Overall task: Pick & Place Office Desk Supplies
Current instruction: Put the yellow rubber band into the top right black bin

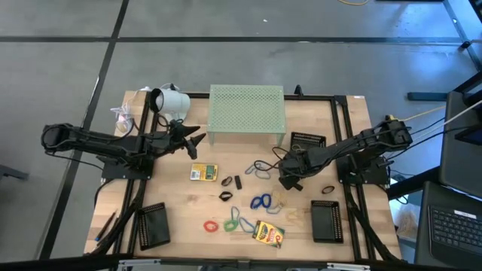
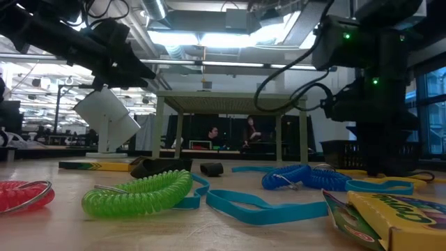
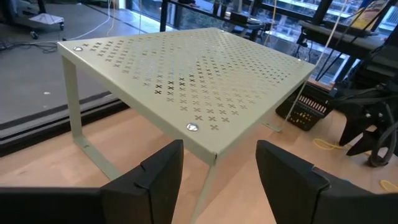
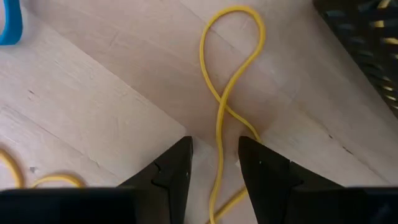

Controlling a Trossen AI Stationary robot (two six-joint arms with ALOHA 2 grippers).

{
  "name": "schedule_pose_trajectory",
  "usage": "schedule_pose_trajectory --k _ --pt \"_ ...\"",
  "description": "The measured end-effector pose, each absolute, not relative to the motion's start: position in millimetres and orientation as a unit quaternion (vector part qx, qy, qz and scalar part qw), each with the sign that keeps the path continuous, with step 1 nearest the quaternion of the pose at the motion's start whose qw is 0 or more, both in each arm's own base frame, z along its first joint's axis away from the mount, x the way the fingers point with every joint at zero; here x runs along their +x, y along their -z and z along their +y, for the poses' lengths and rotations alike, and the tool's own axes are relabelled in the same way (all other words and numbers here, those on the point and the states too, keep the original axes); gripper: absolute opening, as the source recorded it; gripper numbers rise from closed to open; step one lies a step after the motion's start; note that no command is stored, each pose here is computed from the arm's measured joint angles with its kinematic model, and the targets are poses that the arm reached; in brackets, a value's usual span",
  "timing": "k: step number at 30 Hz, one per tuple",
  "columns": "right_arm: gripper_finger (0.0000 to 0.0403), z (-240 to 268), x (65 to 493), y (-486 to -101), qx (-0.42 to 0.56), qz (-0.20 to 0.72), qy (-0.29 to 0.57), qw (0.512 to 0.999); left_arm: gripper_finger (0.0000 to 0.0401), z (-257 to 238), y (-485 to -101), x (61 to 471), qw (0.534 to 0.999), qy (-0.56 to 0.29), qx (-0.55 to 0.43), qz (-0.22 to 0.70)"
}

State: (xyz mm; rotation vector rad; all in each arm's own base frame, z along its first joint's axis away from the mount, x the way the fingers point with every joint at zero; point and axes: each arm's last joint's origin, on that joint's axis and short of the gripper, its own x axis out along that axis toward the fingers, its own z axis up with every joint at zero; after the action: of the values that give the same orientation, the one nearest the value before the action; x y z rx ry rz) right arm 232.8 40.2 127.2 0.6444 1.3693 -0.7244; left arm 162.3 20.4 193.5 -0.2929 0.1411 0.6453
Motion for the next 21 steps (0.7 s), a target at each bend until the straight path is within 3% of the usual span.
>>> schedule_pose_trajectory --k 6,13,21 --pt "0.0112 40.5 235.4 -128.3 0.272 0.608 0.314 0.677 0.0198 20.5 -193.5 162.2 0.935 -0.316 -0.143 0.069" --pt "0.0013 40.8 237.4 -128.3 0.274 0.603 0.311 0.682 0.0198 20.5 -193.5 162.2 0.935 -0.317 -0.143 0.069" --pt "0.0003 42.6 236.5 -134.2 0.263 0.596 0.301 0.696 0.0198 20.5 -193.4 162.2 0.935 -0.317 -0.143 0.069"
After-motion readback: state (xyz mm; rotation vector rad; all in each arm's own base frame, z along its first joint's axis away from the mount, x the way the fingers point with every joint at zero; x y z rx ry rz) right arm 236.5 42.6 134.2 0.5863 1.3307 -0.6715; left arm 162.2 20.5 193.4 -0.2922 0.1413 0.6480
